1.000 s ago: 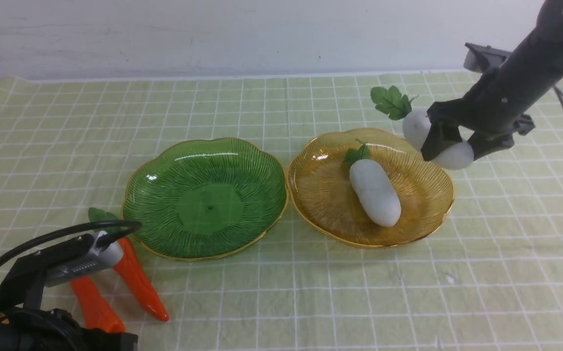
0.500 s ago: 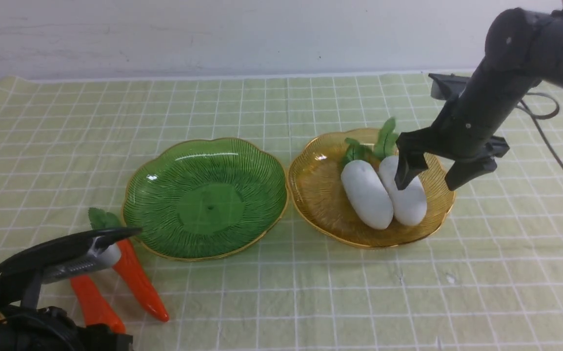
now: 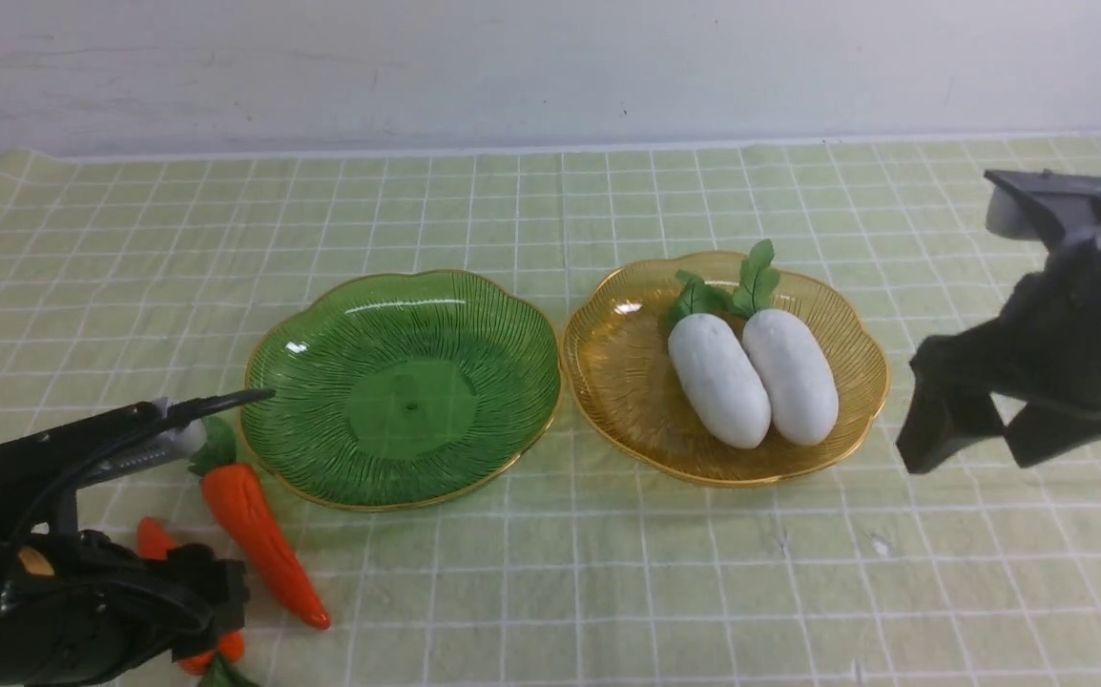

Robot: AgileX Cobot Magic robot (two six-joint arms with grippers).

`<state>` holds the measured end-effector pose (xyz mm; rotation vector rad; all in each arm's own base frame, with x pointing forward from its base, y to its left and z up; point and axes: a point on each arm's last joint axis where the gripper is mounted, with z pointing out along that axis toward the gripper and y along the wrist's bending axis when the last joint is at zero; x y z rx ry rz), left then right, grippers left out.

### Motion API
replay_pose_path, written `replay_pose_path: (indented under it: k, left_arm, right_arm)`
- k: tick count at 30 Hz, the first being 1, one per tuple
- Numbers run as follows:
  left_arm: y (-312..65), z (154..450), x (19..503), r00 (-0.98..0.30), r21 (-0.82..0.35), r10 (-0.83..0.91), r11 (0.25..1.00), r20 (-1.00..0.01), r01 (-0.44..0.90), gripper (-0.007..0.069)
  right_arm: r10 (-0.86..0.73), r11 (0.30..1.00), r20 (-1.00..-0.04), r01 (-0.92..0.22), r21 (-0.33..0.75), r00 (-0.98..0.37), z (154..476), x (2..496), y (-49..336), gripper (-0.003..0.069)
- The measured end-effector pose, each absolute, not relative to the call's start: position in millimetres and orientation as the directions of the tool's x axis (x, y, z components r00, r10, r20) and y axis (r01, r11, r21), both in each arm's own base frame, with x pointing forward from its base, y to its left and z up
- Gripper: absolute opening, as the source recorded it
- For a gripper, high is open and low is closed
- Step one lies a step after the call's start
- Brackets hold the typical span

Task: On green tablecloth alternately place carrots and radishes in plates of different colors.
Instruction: 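Place the white radish on the plate, then pick up the carrot and put it on the nearest plate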

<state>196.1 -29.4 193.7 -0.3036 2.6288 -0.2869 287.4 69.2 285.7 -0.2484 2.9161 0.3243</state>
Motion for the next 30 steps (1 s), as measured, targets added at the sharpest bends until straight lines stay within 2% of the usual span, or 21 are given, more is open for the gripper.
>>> replay_pose_path:
  k: [4, 10, 14, 15, 18, 22, 26, 30]
  left_arm:
    - [-26, 172, 210, -0.861, -0.222, -0.314, 0.945, -0.400, -0.241, 0.0476]
    - [-26, 152, 219, -0.872, -0.205, -0.337, 0.938, -0.356, -0.279, 0.0475]
    - [-26, 150, 220, -0.888, -0.188, -0.326, 0.942, -0.325, -0.277, 0.0412]
    - [-26, 154, 217, -0.908, -0.160, -0.295, 0.953, -0.298, -0.258, 0.0351]
    - [-22, 172, 214, -0.935, -0.088, -0.214, 0.976, -0.283, -0.197, 0.0345]
    - [-15, 218, 214, -0.937, 0.005, -0.135, 0.990, -0.322, -0.144, 0.0345]
    - [-15, 254, 221, -0.910, -0.005, -0.139, 0.989, -0.391, -0.149, 0.0345]
    - [-23, 276, 241, -0.890, -0.082, -0.134, 0.991, -0.436, -0.110, 0.0345]
  right_arm:
    - [-0.176, 0.957, -0.194, -0.214, 0.194, -0.965, 281, 264, 65, 0.0529]
    - [-0.191, 0.956, -0.165, -0.221, 0.193, -0.968, 272, 258, 64, 0.0517]
    - [-0.193, 0.956, -0.163, -0.223, 0.192, -0.967, 271, 258, 64, 0.0516]
    - [-0.193, 0.956, -0.163, -0.223, 0.192, -0.967, 271, 258, 64, 0.0516]
    - [-0.193, 0.956, -0.163, -0.223, 0.192, -0.967, 271, 258, 64, 0.0516]
    - [-0.193, 0.956, -0.163, -0.223, 0.192, -0.967, 271, 258, 64, 0.0516]
    - [-0.193, 0.956, -0.163, -0.223, 0.192, -0.967, 271, 258, 64, 0.0516]
    - [-0.193, 0.955, -0.164, -0.223, 0.193, -0.967, 271, 258, 64, 0.0516]
